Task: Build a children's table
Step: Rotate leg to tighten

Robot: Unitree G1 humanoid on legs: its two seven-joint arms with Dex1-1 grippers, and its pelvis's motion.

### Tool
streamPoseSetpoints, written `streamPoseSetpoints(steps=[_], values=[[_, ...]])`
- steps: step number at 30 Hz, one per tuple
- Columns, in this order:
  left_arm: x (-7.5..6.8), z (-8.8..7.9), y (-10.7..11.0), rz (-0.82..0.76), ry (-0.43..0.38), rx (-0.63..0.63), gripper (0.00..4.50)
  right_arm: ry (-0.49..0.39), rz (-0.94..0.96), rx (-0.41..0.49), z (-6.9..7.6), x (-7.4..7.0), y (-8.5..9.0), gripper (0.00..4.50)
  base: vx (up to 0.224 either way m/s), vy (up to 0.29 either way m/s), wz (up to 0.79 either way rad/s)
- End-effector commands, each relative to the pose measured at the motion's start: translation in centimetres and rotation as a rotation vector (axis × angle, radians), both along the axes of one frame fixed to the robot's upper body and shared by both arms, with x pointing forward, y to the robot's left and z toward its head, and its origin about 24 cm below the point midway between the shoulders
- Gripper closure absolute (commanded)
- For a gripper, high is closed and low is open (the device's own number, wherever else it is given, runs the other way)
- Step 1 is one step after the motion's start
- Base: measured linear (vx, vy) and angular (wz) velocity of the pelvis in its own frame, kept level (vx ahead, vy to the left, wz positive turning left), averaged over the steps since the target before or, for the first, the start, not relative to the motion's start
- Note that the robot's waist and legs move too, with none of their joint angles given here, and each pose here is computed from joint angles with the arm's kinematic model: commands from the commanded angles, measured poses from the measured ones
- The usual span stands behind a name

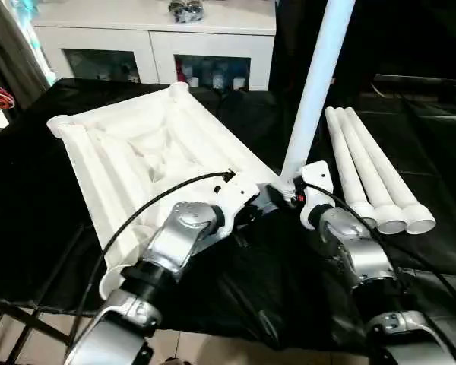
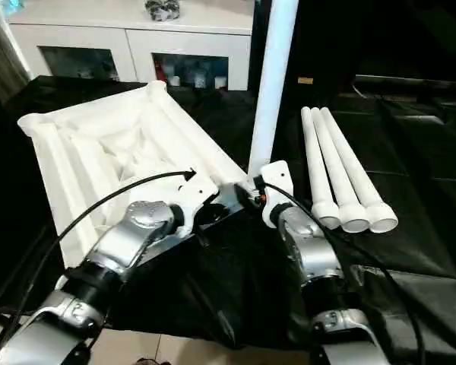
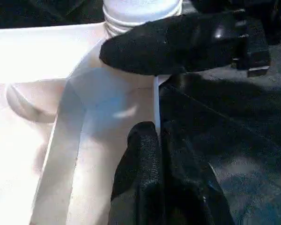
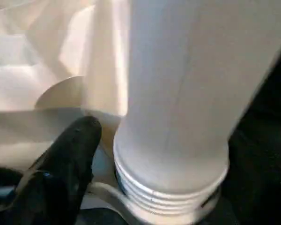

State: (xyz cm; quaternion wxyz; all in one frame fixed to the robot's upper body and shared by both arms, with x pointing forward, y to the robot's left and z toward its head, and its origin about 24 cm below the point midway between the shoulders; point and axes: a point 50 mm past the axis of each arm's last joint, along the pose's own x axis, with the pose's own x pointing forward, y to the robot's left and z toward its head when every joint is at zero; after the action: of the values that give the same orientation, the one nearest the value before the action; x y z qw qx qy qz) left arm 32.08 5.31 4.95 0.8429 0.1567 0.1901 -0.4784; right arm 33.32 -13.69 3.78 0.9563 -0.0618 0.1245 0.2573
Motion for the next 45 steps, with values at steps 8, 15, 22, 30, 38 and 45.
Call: streamPoseSetpoints(steps=[8, 15, 22, 30, 38, 45], values=[[-1.7, 0.9, 0.4, -0.265, 0.002, -0.053, 4.5, 0.025, 0.39, -0.05, 1.0, -2.4, -1.2, 0.58, 0.0, 0.0, 0.0], [-2.5, 0.9, 1.2, -0.355, 0.03, -0.051, 4.5, 0.063, 0.501, -0.052, 1.4, -3.5, -2.3, 0.9, 0.0, 0.0, 0.0], [-2.8, 0.8, 1.6, -0.412, 0.054, -0.032, 4.5, 0.097, 0.568, -0.032, 1.4, -4.1, -2.1, 1.36, 0.0, 0.0, 0.0], [-2.6, 0.7, 1.6, -0.383, 0.055, -0.033, 4.5, 0.117, 0.55, 0.004, 0.8, -4.4, -1.4, 1.77, 0.0, 0.0, 0.0], [0.2, 0.4, -0.6, -0.024, -0.003, -0.024, 4.5, 0.069, 0.047, 0.01, -0.9, -1.2, 0.1, 1.78, 0.0, 0.0, 0.0], [0.3, 1.3, -3.7, 0.005, -0.041, -0.076, 4.5, 0.046, -0.087, 0.039, -0.9, -0.2, 3.7, 1.78, 0.0, 0.0, 0.0]])
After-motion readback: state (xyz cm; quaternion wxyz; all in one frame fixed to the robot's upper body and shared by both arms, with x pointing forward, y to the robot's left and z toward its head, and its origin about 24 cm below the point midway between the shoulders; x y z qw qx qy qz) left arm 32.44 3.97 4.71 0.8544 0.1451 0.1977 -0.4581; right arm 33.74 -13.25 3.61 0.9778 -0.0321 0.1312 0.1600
